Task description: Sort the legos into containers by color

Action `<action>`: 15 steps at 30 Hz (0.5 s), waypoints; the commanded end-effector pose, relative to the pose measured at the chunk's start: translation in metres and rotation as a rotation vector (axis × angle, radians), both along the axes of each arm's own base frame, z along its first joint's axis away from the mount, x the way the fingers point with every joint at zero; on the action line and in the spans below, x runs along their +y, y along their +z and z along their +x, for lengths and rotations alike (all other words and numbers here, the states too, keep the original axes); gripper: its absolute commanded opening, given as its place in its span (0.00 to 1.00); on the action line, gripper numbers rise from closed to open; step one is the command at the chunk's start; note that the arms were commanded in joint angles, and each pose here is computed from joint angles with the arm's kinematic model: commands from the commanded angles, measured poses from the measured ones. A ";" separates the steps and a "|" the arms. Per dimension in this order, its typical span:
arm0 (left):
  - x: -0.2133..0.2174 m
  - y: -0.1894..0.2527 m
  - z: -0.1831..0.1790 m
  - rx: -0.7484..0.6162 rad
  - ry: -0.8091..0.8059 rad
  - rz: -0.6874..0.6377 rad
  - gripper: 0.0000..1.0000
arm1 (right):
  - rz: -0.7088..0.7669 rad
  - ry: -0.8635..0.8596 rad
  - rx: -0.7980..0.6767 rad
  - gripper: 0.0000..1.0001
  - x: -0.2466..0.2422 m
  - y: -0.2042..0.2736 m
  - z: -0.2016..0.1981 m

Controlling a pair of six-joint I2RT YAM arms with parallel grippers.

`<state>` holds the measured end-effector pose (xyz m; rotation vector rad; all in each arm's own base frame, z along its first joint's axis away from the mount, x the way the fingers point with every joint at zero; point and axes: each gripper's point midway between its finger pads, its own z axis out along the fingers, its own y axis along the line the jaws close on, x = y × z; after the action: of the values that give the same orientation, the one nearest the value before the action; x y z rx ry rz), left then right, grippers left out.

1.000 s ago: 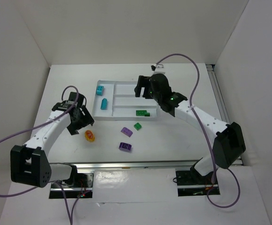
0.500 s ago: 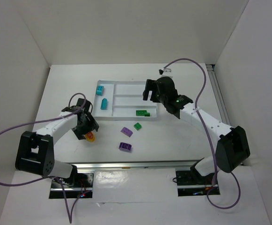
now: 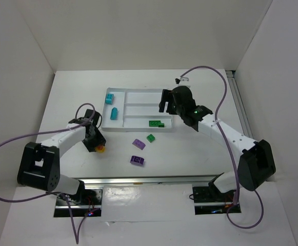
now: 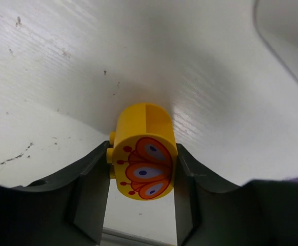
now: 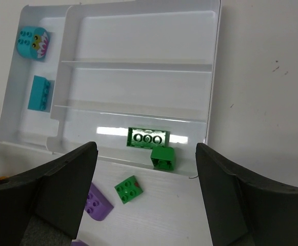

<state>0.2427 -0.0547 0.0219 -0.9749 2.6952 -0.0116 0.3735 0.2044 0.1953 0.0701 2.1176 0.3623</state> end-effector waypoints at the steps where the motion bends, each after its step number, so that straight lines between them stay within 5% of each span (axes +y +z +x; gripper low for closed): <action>1: -0.009 0.045 0.021 -0.144 -0.065 -0.004 0.20 | -0.012 -0.033 -0.033 0.84 -0.016 0.019 -0.008; 7: -0.065 0.144 0.067 -0.416 -0.309 -0.026 0.20 | -0.012 -0.106 -0.040 0.84 -0.046 0.030 -0.014; 15: -0.141 0.171 0.171 -0.478 -0.475 0.021 0.23 | -0.017 -0.211 -0.011 0.84 -0.088 0.030 -0.035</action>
<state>0.3915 -0.1889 0.2061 -0.3418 2.3680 -0.3490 0.3525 0.1350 0.2236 0.2254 2.0727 0.2642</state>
